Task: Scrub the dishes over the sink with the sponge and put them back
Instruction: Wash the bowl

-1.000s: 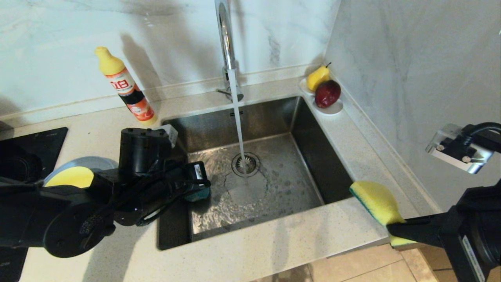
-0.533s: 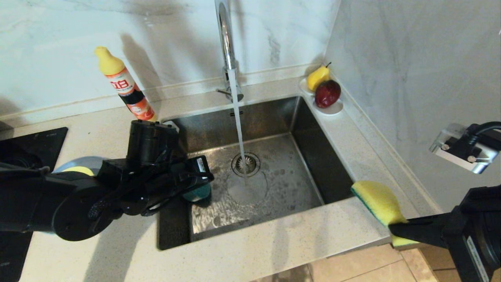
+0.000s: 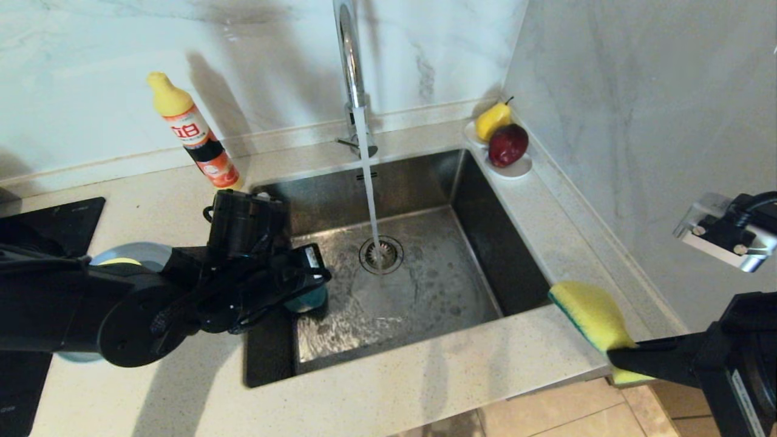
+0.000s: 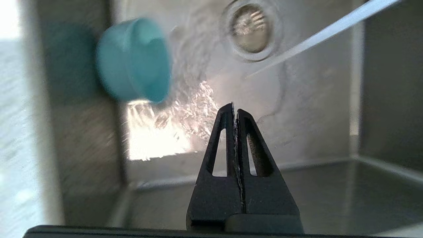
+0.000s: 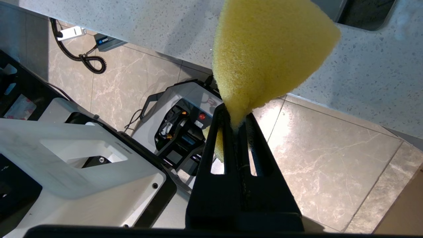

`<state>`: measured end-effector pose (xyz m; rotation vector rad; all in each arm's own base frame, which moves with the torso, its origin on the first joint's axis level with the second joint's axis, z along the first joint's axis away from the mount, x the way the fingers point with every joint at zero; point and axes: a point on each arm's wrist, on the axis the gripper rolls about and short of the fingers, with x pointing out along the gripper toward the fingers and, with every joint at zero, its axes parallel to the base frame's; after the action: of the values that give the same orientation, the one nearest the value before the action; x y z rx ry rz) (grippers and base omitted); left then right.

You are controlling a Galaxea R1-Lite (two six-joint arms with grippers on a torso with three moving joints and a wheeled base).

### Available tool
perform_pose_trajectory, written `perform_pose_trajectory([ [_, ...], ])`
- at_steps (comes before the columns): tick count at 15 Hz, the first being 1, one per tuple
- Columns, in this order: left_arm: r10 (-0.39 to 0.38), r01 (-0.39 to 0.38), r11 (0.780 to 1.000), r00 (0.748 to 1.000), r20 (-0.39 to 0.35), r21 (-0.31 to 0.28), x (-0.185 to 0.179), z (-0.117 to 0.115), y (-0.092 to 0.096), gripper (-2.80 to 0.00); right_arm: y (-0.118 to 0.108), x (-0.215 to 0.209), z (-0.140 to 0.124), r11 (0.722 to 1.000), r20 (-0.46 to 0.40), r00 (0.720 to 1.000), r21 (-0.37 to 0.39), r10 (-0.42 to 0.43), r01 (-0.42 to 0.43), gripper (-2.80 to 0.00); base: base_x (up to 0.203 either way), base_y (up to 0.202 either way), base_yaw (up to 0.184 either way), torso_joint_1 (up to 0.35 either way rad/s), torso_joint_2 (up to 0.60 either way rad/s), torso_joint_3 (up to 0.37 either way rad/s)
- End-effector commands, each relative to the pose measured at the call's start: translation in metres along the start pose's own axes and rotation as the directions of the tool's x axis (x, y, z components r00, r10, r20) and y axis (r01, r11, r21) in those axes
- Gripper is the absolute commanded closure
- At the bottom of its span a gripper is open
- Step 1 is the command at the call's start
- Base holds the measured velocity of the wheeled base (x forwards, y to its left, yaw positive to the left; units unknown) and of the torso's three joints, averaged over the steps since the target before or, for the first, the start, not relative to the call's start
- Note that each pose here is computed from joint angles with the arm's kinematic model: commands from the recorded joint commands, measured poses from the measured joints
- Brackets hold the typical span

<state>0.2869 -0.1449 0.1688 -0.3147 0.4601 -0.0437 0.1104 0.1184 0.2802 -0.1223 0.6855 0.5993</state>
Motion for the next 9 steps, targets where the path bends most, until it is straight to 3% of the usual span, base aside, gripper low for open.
perform_pose_trajectory([
  [1, 0.057, -0.057, 0.998, 0.998, 0.003, -0.033, 0.004, 0.002, 0.000, 0.00, 0.000, -0.001, -0.001, 1.000, 0.000, 1.000, 0.000, 0.000, 0.000, 0.00, 0.000, 0.000, 0.000, 0.000, 0.00, 0.000],
  [9, 0.111, -0.112, 0.992, 0.994, -0.024, -0.049, 0.001, 0.023, -0.006, 0.00, 0.000, 0.001, -0.003, 1.000, -0.009, 1.000, 0.000, -0.002, 0.002, 0.00, 0.000, 0.000, 0.000, 0.000, 0.00, 0.000],
])
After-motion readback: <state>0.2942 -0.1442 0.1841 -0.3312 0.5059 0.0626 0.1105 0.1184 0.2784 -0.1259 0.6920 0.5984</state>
